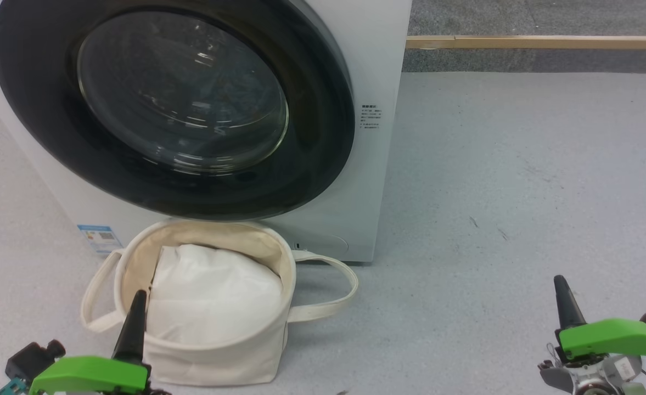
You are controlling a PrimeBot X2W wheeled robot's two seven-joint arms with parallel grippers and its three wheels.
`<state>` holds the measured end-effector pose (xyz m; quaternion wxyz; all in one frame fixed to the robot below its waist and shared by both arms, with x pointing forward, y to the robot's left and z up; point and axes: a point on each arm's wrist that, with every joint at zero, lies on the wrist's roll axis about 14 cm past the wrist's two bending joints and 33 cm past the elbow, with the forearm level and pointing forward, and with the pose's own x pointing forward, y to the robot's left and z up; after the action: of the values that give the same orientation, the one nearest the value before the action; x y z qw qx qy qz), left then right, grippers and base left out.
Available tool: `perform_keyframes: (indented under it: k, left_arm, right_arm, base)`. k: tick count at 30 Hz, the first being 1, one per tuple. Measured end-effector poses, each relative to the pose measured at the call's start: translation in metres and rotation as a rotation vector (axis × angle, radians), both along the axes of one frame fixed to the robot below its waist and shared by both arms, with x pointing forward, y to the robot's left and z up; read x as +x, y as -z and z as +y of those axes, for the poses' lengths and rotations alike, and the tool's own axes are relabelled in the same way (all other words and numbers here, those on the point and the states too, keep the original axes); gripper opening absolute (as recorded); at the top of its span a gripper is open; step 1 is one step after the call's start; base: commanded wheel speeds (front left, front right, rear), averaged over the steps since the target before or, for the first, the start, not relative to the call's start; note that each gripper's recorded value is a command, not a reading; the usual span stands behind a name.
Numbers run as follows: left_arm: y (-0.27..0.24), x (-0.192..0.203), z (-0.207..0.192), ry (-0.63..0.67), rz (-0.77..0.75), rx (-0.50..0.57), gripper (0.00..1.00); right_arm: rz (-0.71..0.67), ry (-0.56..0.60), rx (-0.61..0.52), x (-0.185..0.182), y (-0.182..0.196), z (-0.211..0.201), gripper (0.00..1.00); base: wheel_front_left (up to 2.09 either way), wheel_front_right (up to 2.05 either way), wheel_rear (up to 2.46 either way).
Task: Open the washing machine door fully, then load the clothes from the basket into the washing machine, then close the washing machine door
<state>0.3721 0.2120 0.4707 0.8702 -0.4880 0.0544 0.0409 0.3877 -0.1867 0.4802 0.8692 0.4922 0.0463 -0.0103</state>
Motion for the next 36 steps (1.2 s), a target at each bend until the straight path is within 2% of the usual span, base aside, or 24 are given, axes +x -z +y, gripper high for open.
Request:
perform_keyframes:
  k: [36]
  left_arm:
    - [-0.015,0.009,-0.016,-0.009,-0.049,-0.392,0.0]
  right_arm:
    - [-0.009,0.078,0.385,-0.004,-0.004,-0.017,0.0]
  base:
    - [0.0,0.0,0.0]
